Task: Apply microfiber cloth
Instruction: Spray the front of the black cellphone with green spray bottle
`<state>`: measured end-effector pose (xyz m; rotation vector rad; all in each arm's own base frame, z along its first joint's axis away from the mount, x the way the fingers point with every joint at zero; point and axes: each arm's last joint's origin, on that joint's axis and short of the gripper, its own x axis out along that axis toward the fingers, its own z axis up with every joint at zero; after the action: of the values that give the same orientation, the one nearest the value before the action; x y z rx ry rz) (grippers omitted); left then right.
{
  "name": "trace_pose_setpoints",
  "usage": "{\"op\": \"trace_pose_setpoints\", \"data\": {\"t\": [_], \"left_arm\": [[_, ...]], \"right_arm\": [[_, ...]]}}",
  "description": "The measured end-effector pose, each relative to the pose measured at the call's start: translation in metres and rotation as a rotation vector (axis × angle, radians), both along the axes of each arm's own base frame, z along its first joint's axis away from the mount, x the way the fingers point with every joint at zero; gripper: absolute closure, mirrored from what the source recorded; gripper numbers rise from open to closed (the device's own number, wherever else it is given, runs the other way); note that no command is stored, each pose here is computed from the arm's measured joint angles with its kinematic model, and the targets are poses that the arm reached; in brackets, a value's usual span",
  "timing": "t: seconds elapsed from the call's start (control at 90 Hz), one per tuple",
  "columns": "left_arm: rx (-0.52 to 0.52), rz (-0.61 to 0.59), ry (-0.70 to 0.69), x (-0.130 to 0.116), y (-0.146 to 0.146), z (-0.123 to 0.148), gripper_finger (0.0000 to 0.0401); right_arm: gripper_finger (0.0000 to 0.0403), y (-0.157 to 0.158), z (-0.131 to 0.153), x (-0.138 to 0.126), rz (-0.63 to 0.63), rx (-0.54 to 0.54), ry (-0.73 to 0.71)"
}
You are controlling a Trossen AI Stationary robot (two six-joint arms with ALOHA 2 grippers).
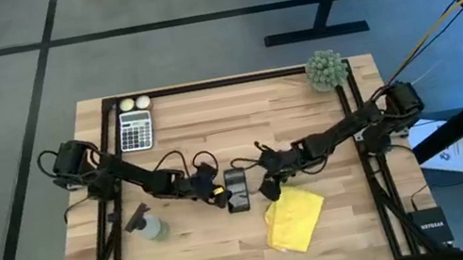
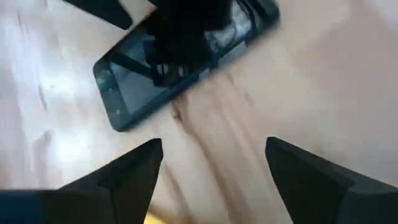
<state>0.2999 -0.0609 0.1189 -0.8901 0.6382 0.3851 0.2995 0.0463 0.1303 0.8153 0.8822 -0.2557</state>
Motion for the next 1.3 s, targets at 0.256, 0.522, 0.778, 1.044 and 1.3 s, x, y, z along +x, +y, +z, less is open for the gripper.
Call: {"op": "trace_pose_setpoints", "data": {"t": [0.256,0.522,0.778,1.044,1.3], "left_arm": [[-0.003,0.003,0.000,0.000,0.000,0.000,0.0224],[-0.013,0.003,0.011,-0.002,-0.005,-0.001,0.0224],[-0.005,0.109,-0.006,0.000,-0.003,-0.007,0.0224],[-0.025,0.124,-0.072,0.010,-0.005,-0.025,0.0224],[-0.009,0.063,-0.181,0.017,-0.007,-0.016,0.0224]], "right_arm": [[0.0125,-0.004,-0.008,-0.003,-0.227,0.085,-0.060],[0.0125,0.004,-0.022,0.014,-0.237,0.154,-0.116],[0.0125,0.008,-0.028,0.033,-0.221,0.153,-0.115],[0.0125,0.013,-0.035,0.042,-0.199,0.151,-0.116],[0.0125,0.019,-0.031,0.044,-0.135,0.090,-0.169]]}}
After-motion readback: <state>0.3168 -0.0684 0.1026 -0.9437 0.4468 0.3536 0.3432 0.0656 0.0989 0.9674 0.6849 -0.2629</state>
